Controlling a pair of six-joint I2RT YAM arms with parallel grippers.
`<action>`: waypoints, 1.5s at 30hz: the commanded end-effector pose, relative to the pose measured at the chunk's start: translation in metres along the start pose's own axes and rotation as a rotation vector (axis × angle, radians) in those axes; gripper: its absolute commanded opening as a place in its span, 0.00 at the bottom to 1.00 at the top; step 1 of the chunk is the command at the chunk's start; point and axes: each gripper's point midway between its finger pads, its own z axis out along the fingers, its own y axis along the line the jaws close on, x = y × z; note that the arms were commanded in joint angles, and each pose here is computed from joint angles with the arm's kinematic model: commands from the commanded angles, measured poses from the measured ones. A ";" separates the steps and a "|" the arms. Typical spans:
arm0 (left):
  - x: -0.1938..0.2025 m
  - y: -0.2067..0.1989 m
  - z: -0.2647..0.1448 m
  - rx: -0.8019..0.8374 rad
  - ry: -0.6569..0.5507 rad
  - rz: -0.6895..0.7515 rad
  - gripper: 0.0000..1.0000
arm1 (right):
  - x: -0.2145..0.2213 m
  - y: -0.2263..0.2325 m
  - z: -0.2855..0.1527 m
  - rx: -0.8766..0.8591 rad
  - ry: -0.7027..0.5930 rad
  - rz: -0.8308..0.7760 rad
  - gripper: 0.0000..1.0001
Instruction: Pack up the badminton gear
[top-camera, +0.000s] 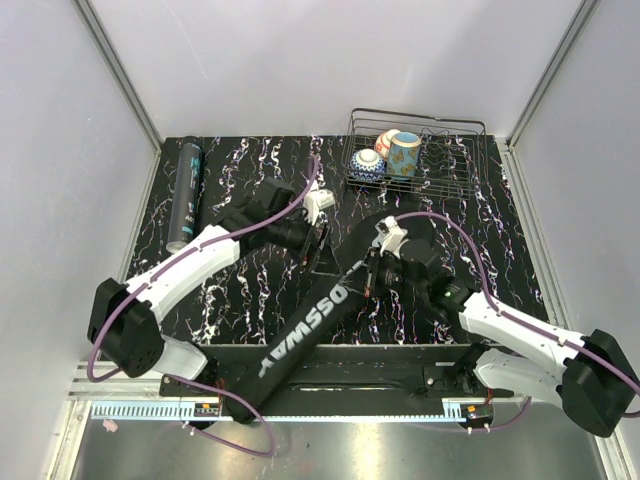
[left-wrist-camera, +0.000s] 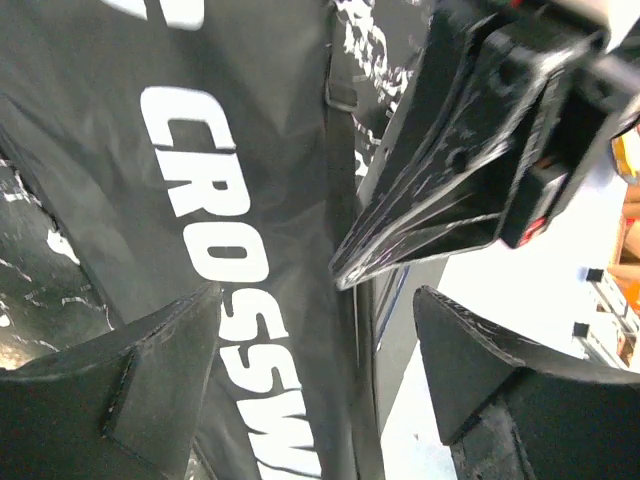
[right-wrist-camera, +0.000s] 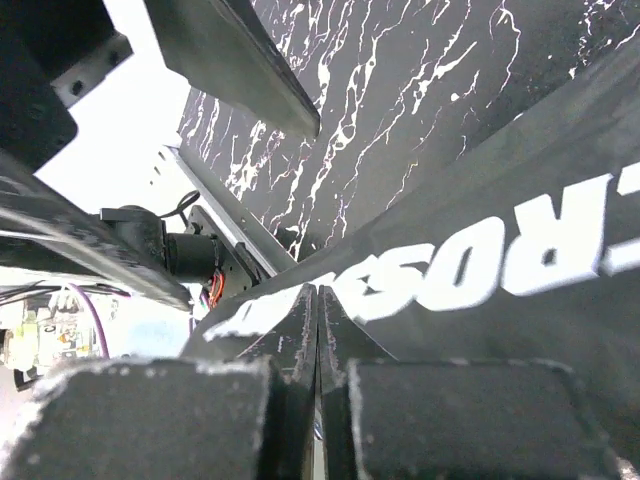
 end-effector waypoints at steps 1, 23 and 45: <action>-0.055 -0.006 -0.016 -0.068 -0.190 0.048 0.82 | -0.017 0.023 0.001 -0.057 -0.033 -0.057 0.00; 0.031 -0.017 0.034 -0.244 -0.285 0.112 0.65 | -0.023 -0.190 -0.102 0.735 -0.227 0.463 0.75; 0.030 -0.038 0.146 -0.388 -0.029 0.374 0.51 | -0.032 -0.209 -0.065 0.521 -0.165 0.637 0.08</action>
